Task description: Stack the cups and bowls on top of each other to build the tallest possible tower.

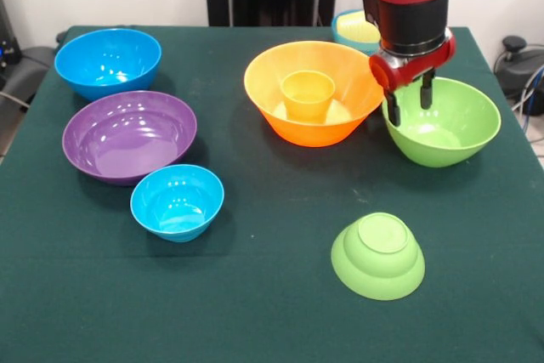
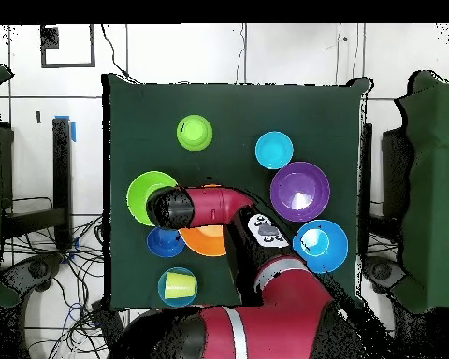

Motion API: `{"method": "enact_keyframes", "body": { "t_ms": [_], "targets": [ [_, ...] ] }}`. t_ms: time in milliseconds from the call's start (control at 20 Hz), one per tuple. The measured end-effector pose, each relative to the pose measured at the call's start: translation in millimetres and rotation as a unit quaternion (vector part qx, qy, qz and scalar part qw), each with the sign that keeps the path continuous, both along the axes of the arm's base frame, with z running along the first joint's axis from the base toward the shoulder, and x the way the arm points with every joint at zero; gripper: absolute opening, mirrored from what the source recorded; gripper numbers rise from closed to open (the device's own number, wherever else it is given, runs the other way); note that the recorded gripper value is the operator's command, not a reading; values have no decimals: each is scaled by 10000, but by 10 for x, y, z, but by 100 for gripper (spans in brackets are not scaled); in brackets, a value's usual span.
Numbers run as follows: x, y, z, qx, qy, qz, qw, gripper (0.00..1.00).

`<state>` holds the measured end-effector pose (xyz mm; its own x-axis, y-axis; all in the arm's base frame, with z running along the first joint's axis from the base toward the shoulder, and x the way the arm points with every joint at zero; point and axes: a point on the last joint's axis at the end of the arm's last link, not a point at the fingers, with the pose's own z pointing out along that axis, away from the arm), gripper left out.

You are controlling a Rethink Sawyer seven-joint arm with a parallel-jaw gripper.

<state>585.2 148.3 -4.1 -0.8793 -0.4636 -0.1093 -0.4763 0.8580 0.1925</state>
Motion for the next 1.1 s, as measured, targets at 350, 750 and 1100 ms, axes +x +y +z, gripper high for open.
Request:
{"method": "enact_keyframes", "body": {
  "t_ms": [350, 750, 1100],
  "targets": [
    [26, -17, -55, 14, 10, -35, 10000, 100],
    [24, -21, -75, 16, 62, -33, 10000, 100],
    [46, -6, 43, -26, 114, 41, 9999, 100]
  ]
}}
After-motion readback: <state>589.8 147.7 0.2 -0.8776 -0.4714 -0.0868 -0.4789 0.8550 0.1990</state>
